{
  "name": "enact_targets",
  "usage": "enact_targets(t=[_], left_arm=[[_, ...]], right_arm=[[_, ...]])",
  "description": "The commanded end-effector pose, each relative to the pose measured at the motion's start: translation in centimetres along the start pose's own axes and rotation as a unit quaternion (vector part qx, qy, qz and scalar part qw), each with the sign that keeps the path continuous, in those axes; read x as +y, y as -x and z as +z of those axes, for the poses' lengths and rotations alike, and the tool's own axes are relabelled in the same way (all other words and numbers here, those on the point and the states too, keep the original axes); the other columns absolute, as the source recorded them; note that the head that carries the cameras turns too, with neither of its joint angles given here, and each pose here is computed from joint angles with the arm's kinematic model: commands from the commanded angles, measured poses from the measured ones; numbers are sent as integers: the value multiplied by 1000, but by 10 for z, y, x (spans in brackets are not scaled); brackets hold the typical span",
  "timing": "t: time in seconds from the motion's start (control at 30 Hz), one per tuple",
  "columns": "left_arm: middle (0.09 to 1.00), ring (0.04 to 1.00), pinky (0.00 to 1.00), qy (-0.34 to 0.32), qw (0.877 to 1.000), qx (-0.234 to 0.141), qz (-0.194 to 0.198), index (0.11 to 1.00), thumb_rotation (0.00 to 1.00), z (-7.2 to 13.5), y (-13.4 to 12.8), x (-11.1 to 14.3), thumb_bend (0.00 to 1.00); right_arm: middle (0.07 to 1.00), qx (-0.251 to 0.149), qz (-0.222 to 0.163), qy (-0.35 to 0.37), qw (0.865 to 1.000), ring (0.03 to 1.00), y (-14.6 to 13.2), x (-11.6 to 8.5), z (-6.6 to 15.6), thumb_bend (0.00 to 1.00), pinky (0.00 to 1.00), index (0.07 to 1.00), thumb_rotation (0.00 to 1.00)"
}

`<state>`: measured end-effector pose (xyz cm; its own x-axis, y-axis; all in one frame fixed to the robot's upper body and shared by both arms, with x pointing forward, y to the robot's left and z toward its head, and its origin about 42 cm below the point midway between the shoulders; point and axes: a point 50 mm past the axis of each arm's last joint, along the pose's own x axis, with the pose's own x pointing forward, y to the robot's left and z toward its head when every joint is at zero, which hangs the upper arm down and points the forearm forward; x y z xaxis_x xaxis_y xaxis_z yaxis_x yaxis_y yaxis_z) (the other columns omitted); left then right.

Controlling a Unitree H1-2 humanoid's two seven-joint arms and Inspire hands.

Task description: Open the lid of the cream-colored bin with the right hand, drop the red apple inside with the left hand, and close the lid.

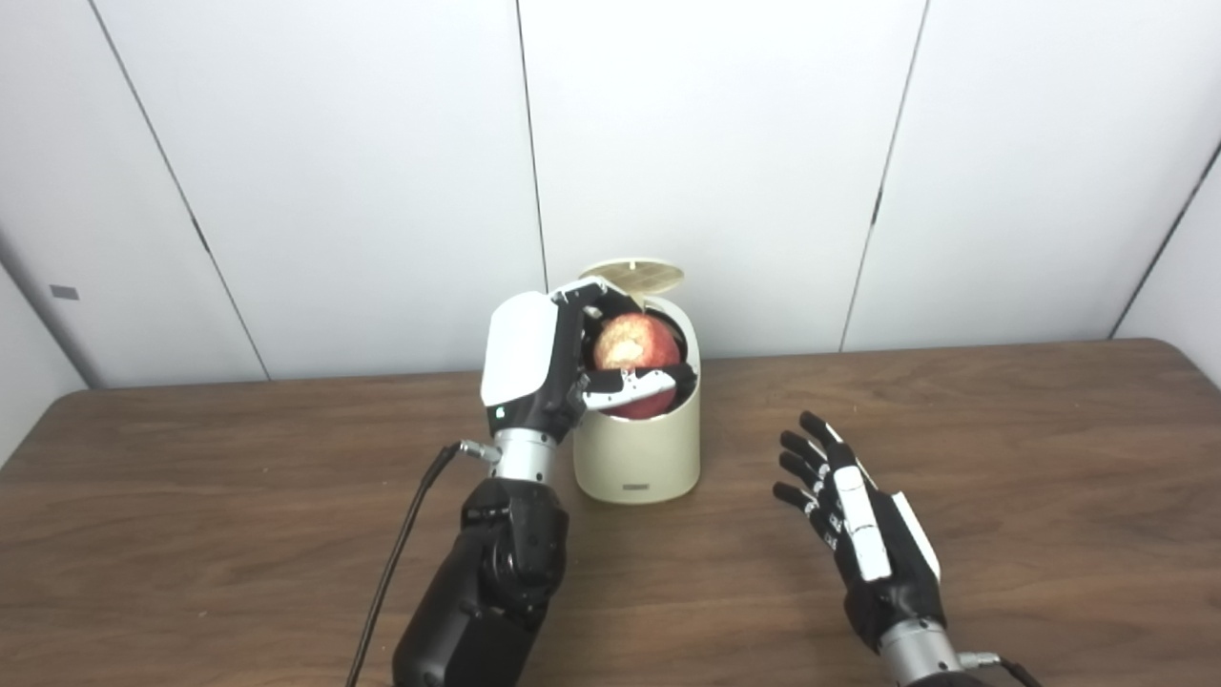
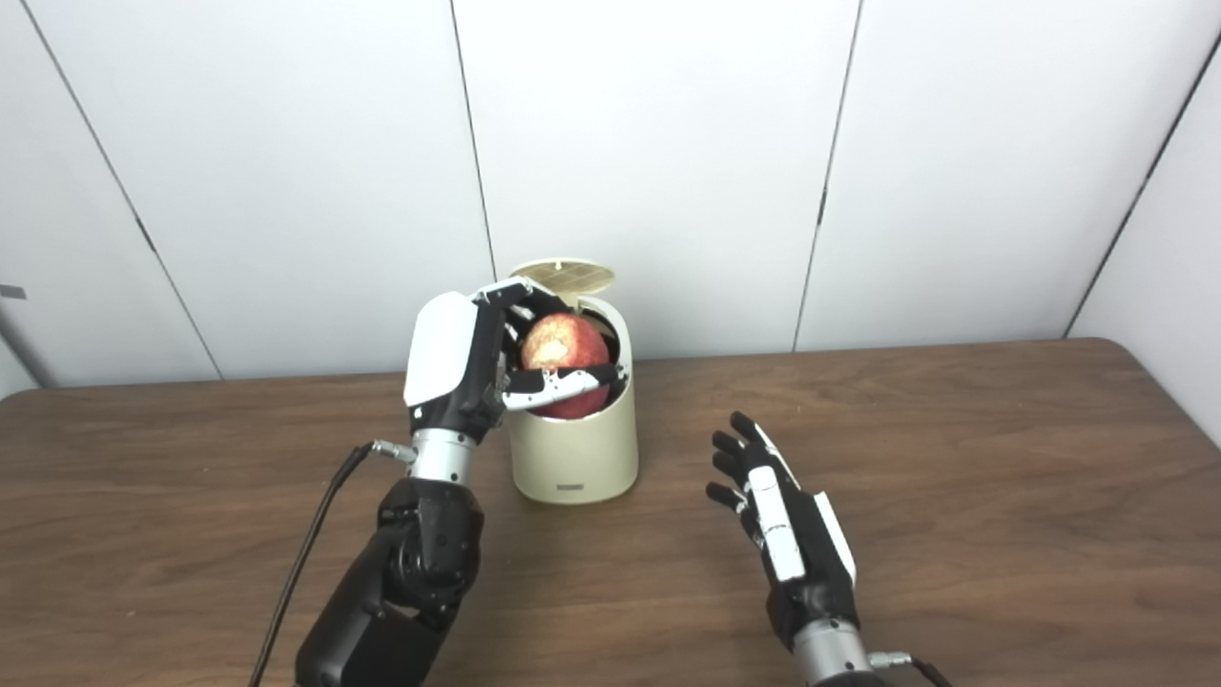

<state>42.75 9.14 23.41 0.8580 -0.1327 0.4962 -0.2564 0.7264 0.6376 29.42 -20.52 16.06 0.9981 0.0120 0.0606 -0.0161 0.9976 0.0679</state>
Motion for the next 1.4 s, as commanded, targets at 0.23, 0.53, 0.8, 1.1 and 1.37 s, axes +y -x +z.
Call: enact_targets(t=[0.23, 0.53, 0.8, 1.1, 1.37], left_arm=[[777, 732, 610, -36, 999, -25, 16, 704, 0, 20, -16, 13, 955], [810, 747, 608, -34, 999, -16, 11, 727, 0, 21, -16, 14, 956], [554, 469, 468, 9, 999, -30, 28, 535, 0, 24, -13, 17, 597], [519, 440, 366, 58, 993, -62, 79, 487, 0, 27, -8, 21, 476], [488, 428, 345, 84, 983, -98, 131, 496, 0, 35, 0, 35, 477]], right_arm=[[840, -43, 19, 16, 999, 862, -6, 5, 21, 565, 785, 889, 943], [836, -44, 20, 32, 998, 850, -6, 5, 20, 557, 790, 894, 997], [839, -43, 19, 29, 999, 859, -6, 3, 20, 564, 794, 890, 994], [831, -39, 18, 28, 999, 862, -5, 0, 20, 579, 800, 888, 983], [832, -39, 19, 26, 999, 863, -5, -5, 20, 561, 804, 885, 982]])
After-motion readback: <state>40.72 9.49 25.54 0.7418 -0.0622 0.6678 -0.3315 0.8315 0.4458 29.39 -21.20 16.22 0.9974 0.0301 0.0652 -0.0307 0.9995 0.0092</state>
